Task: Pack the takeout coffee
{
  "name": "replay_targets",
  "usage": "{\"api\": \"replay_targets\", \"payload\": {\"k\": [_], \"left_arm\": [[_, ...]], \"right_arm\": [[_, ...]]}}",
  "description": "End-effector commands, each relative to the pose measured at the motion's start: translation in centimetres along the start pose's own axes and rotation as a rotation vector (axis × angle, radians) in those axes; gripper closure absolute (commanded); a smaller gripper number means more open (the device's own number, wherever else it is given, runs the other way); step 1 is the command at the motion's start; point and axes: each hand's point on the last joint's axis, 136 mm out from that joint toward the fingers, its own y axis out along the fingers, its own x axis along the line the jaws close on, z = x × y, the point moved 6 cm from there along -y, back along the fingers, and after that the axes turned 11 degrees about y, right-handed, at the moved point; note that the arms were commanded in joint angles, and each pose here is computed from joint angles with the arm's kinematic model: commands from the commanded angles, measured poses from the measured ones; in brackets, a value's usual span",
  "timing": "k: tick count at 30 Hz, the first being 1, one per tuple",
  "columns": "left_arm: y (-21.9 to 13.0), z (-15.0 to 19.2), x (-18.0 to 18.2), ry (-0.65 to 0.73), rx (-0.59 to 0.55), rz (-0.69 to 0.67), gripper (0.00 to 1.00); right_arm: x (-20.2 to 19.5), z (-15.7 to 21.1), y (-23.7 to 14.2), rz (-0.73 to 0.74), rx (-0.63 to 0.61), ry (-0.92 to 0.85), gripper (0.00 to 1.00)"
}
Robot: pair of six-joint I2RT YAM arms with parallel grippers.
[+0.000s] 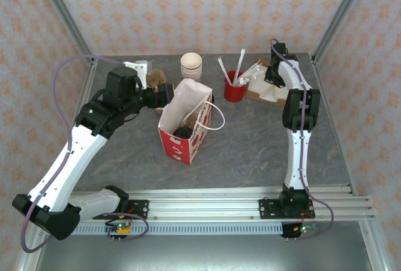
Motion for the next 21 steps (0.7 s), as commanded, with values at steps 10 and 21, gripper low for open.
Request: {"api": "replay_targets", "payload": {"k": [10, 21], "left_arm": [[-1.2, -0.8, 0.2, 0.012, -0.044, -0.015, 0.12], [-2.2, -2.5, -1.2, 0.005, -0.118, 0.095, 0.12]], "right_arm": [[-1.3, -4.2, -13.0, -0.094, -0.217, 0.046, 1.00], [-5.0, -1.6, -30.5, -0.397, -0.529, 0.069, 1.00]]}}
